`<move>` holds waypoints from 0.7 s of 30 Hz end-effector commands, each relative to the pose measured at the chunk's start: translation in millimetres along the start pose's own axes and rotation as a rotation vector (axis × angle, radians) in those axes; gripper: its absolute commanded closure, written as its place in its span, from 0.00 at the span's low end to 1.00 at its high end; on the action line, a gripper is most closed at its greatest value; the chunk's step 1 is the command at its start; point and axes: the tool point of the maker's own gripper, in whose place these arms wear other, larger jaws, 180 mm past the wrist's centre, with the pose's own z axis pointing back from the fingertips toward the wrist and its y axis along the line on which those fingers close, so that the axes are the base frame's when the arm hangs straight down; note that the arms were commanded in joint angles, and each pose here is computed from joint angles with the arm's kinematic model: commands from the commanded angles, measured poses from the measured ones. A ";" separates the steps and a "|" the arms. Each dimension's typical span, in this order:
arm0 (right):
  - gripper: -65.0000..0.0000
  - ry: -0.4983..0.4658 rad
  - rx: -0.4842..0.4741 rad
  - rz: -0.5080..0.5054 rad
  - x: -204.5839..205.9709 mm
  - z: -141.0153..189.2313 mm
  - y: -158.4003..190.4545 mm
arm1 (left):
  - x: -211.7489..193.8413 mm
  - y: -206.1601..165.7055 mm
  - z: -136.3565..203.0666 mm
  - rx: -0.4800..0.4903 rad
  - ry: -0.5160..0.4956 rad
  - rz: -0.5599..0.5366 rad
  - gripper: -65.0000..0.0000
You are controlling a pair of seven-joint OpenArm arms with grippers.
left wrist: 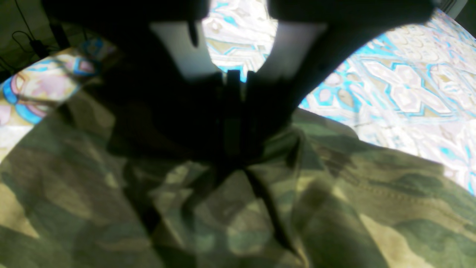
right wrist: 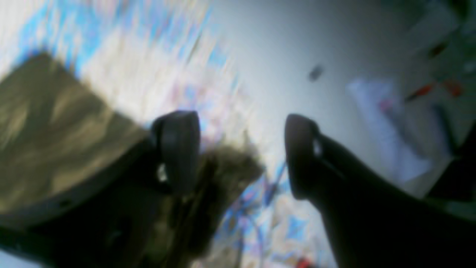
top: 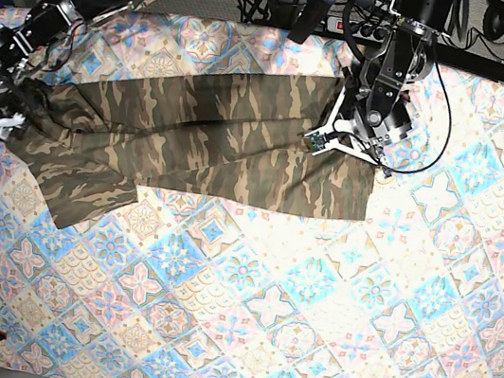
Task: Fold the T-shirt properly
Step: 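Move the right gripper along the shirt edge toward its end and regrasp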
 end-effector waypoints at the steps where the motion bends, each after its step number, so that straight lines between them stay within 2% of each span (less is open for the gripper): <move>1: 0.45 -0.083 -0.013 -0.007 29.3 -2.4 -4.5 | 1.1 -0.7 -4.1 -0.003 -0.014 0.009 1.00; 4: 0.45 -0.110 0.087 0.044 48.5 -9.2 21.0 | 1.1 -0.7 -4.1 -0.003 -0.014 0.009 1.00; 7: 0.45 -0.024 0.240 0.117 43.5 -23.9 56.6 | 1.1 -0.7 -4.1 -0.003 -0.014 0.009 1.00; 11: 0.45 0.044 0.340 0.075 47.6 -55.1 82.8 | 1.1 -0.7 -4.1 -0.003 -0.014 0.009 1.00; 15: 0.45 0.156 0.445 0.077 25.4 -84.0 102.6 | 1.1 -0.7 -4.1 -0.003 -0.014 0.009 1.00; 21: 0.42 0.237 0.549 0.047 -1.0 -100.5 119.2 | 1.3 -0.7 -4.1 -0.003 -0.016 0.009 1.00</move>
